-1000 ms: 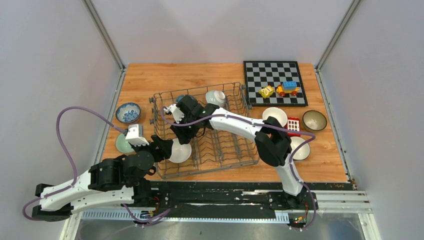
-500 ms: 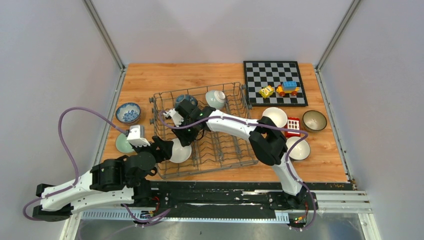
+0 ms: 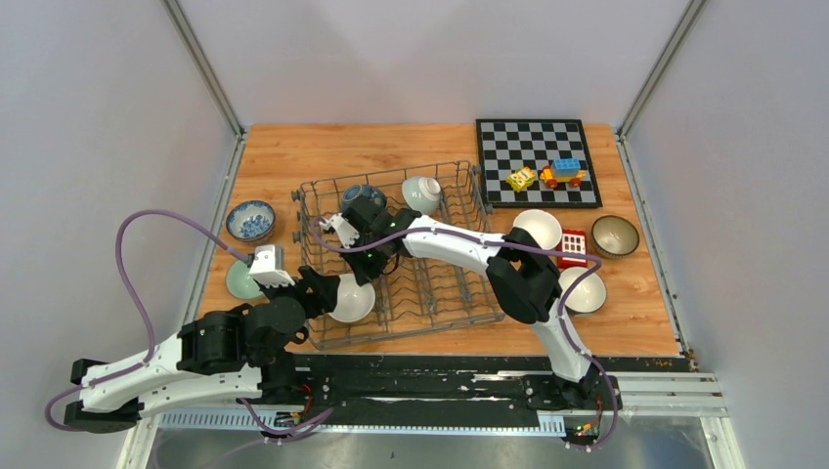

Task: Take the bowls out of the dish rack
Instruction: Pick up the bowl from the dish rack.

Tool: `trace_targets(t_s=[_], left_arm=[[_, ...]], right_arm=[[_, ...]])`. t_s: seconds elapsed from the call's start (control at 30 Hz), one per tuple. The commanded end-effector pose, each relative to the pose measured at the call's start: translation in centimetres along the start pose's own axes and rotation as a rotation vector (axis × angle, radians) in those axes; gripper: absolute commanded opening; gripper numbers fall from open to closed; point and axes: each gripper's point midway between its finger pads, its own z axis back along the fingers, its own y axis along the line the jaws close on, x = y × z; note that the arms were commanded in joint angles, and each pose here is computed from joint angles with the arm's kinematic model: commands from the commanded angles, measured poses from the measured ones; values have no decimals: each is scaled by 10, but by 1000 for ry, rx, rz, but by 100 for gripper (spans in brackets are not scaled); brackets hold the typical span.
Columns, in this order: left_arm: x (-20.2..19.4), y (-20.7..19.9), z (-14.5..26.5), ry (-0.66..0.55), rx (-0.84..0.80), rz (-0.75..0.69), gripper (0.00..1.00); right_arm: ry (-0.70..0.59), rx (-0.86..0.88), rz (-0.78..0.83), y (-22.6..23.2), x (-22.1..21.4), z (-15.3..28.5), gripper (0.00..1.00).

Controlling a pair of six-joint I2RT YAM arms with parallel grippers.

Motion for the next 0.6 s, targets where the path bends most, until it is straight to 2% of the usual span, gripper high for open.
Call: trace_targets(t_s=[0.0,0.13,0.3,0.43,0.47,0.53,0.57], left_arm=[[13,-2,1,-36,4,37,71],[31,-2,5,-76,10,40,71],[82,-1,16,-202,54,83,76],[120,-20,21,-277,68,61,81],[125,-33,19,-278,56,28,84],[133,-55,16,-280,25,-1,97],[136,-68,14,-276,2,-13,99]], right_arm=[[-13,22,-20,15,9,6,0],[-90,-30,-58,14,32,35,0],[-262,-135,-158,1,70,114,0],[-347,-252,-250,-18,66,182,0],[-362,-287,-270,-23,61,199,0],[-376,-365,-308,-33,46,229,0],[-378,-414,-324,-38,36,243,0]])
